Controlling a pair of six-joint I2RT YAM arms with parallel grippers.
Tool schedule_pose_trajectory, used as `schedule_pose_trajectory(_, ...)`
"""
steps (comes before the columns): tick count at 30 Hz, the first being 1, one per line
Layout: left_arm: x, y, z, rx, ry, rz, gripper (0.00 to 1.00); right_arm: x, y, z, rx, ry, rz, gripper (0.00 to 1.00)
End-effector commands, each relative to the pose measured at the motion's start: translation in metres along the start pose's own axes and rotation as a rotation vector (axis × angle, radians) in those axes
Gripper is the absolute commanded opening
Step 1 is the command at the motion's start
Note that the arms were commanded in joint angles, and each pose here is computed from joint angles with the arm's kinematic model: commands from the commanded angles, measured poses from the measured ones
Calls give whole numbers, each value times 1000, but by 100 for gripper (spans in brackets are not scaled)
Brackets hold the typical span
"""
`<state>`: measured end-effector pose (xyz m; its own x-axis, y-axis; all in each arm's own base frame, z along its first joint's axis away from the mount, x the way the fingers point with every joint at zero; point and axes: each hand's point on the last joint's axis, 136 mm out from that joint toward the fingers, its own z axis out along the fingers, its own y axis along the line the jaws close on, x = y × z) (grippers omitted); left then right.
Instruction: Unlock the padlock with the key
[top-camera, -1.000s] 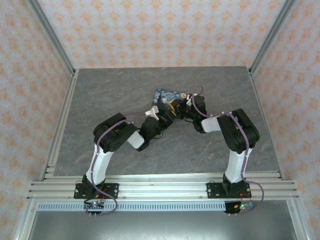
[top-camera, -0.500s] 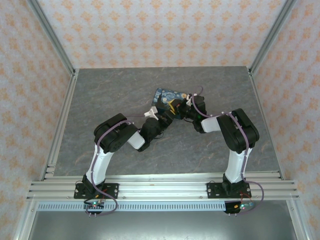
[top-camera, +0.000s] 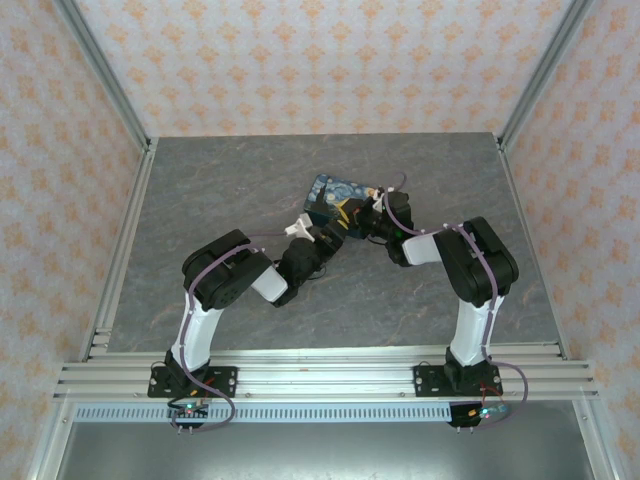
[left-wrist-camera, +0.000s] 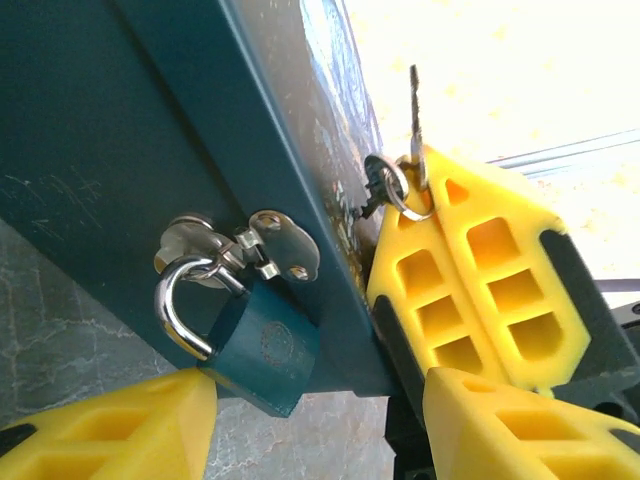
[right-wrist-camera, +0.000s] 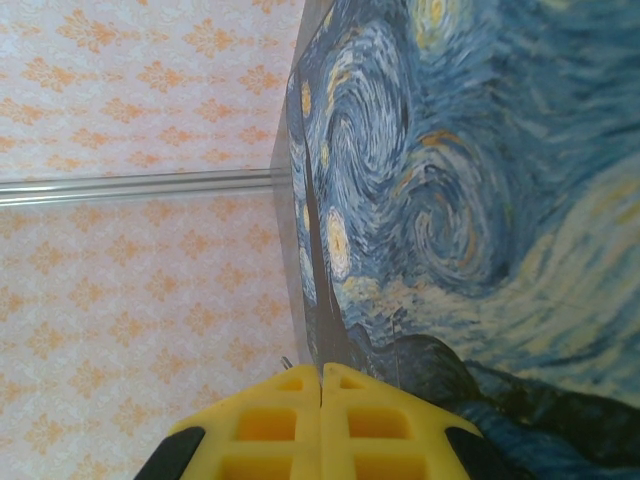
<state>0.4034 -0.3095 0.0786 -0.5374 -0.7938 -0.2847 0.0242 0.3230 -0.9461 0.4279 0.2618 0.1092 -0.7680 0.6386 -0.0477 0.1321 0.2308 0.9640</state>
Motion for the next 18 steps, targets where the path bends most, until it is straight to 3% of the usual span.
schedule_pose_trajectory(1,-19,-31,-4,88,-79,-2,57,10,-25,-1,53,31,30,0)
schedule_pose_trajectory(12,-16,-18,3,60,-80,-4,57,10,-25,-1,55,31,31,0)
schedule_pose_trajectory(18,-23,9,-5,-14,-76,7,58,10,-27,2,58,34,32,0)
